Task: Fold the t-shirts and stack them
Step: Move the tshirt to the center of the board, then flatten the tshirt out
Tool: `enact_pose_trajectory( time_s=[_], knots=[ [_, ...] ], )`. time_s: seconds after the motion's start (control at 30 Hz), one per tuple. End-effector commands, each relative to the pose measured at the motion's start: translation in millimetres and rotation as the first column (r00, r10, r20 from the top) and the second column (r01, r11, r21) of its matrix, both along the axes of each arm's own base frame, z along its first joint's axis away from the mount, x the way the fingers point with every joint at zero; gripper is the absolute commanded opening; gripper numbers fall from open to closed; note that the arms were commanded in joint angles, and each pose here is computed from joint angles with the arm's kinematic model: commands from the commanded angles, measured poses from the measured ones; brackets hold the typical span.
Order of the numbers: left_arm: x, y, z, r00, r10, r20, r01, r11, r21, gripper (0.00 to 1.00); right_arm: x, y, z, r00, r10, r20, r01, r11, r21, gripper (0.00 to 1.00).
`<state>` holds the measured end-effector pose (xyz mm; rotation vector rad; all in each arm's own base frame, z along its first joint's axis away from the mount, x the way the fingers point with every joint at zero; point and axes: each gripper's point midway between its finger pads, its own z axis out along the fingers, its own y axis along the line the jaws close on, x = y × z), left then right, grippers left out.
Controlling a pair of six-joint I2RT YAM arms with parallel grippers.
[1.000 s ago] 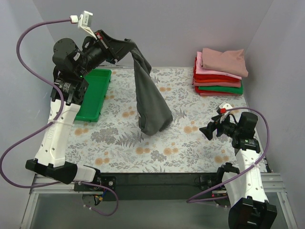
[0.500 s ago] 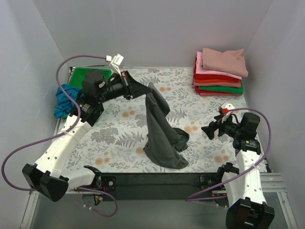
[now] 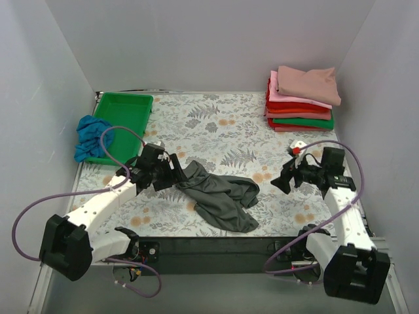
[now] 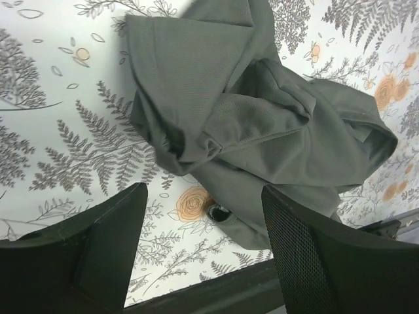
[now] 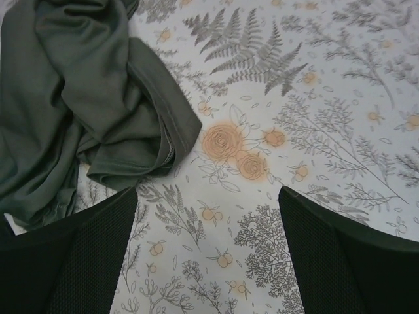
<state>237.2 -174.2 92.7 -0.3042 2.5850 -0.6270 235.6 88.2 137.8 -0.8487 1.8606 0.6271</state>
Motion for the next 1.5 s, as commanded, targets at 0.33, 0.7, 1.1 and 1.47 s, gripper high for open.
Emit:
enact_pose_trajectory(
  time_s=[0.33,0.7,1.1,1.47],
  knots=[
    [-68.2,-21.7,9.4,0.993,-0.016,-0.115,-0.023,0.943,-0.332,0.7,10.6,101.7,-41.0,0.888,0.374,-0.267,-0.44,0.86,-0.258,0.87],
    [-79.6,-40.5,-31.9,0.971,-0.068,-0.23,-0.007,0.951,-0.31,0.61,21.6,121.6,-79.9,0.852,0.359,-0.381,-0.493,0.795,-0.353,0.69],
    [-83.4,-71.0,-65.5,0.947,-0.127,-0.294,0.079,0.982,-0.169,0.31,22.2,122.4,-65.9,0.867,0.335,-0.368,-0.457,0.829,-0.323,0.01],
    [-84.9,-46.0,-49.9,0.977,-0.054,-0.205,0.041,0.997,-0.064,0.0,48.2,52.3,-21.1,0.961,0.109,-0.252,-0.181,0.943,-0.279,0.01]
  ],
)
